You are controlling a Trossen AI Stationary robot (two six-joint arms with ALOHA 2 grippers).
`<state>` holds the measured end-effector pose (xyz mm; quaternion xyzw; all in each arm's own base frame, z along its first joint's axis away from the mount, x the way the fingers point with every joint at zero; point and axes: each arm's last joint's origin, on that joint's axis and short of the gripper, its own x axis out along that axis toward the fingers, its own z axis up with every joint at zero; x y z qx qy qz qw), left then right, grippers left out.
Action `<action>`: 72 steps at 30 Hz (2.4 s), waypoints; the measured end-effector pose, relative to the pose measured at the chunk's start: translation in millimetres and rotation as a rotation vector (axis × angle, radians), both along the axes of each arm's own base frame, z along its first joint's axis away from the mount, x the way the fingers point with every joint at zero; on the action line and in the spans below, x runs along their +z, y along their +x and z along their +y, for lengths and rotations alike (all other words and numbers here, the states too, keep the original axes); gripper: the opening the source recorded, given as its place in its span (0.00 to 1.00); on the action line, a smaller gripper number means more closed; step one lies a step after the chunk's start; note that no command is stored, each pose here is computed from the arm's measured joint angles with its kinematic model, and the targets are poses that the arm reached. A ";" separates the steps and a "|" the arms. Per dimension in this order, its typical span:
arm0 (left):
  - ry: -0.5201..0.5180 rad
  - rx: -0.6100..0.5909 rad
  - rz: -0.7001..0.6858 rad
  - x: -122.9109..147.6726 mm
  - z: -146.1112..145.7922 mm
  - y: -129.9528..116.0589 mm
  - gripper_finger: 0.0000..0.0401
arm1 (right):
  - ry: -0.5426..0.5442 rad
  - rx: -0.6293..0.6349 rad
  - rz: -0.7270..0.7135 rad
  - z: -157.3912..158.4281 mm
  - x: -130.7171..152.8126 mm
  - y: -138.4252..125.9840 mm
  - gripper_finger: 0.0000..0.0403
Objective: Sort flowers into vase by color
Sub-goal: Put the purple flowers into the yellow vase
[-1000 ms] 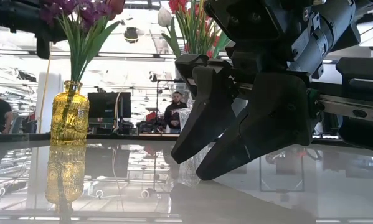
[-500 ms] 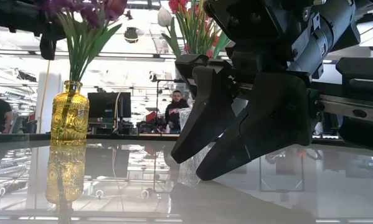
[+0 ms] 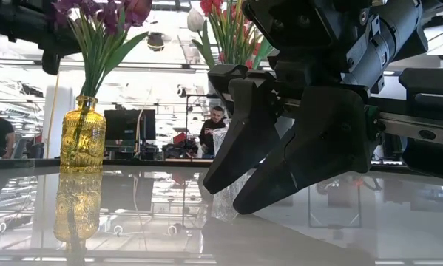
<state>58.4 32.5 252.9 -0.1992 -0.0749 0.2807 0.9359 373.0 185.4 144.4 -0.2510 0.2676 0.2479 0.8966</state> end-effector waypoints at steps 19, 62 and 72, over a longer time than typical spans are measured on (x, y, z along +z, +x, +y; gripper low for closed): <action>0.080 -0.055 -0.091 -7.6 -1.1 3.6 0.00 | 0.000 0.000 0.000 0.0 0.0 0.0 0.40; 0.025 -0.243 0.164 -32.2 -7.6 7.9 0.00 | 0.000 0.000 0.000 0.0 0.0 0.0 0.40; -0.065 -0.240 0.142 -34.3 -7.6 7.7 0.00 | 0.000 0.000 0.000 0.0 0.0 0.0 0.40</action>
